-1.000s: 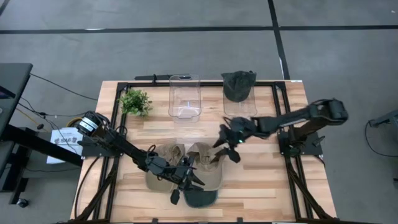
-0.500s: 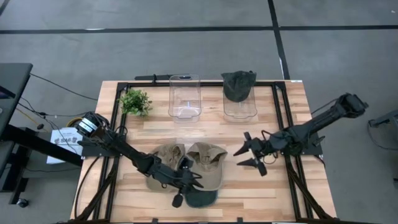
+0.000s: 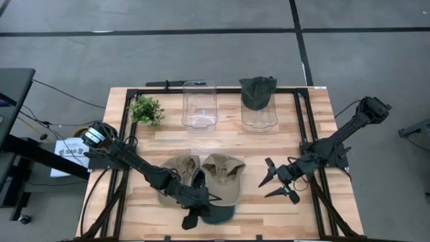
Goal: Pick & Place hat
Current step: Put the black cap into the right transparent bin
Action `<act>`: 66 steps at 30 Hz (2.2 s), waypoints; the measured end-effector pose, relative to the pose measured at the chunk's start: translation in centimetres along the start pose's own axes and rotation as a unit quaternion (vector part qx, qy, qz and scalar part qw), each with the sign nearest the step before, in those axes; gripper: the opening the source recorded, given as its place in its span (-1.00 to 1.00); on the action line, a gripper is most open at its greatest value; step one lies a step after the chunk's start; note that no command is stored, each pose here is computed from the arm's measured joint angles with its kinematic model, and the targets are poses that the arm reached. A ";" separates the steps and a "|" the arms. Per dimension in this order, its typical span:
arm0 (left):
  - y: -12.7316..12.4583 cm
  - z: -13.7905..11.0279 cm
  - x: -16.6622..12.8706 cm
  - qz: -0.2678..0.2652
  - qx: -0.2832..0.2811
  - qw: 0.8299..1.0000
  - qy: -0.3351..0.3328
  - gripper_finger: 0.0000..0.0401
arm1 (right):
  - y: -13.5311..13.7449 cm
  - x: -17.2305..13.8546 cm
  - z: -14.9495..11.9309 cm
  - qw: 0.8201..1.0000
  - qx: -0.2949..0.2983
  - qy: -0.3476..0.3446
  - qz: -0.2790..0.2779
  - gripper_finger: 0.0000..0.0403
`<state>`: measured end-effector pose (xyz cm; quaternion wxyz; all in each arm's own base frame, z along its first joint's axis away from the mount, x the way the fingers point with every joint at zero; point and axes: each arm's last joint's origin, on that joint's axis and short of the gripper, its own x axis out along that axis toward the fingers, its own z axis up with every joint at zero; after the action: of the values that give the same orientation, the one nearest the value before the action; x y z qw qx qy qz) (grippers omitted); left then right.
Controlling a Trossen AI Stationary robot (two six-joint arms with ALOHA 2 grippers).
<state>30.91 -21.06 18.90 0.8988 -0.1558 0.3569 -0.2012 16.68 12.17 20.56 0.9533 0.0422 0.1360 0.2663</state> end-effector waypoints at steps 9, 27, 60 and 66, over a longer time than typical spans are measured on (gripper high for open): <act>-1.6 -1.5 0.0 -0.011 0.016 0.999 0.034 -0.62 | 0.0 0.7 -0.8 1.000 -0.003 0.023 -0.006 -0.13; -0.4 -2.9 0.1 0.040 0.167 0.984 0.045 -0.62 | -0.5 0.7 -0.6 0.999 -0.039 0.014 -0.017 -0.18; -0.4 -3.5 -1.2 0.080 0.229 0.966 0.090 -0.62 | -3.9 4.1 -1.3 0.995 0.040 -0.050 -0.077 -0.33; -0.5 -4.2 -3.3 0.107 0.249 0.951 0.150 -0.62 | -3.8 5.2 -2.1 0.995 0.044 -0.066 -0.066 -0.33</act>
<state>25.69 -20.55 18.12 0.8613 0.1445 0.4408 -0.2076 22.26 11.69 16.75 0.9730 0.0921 0.0868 0.1932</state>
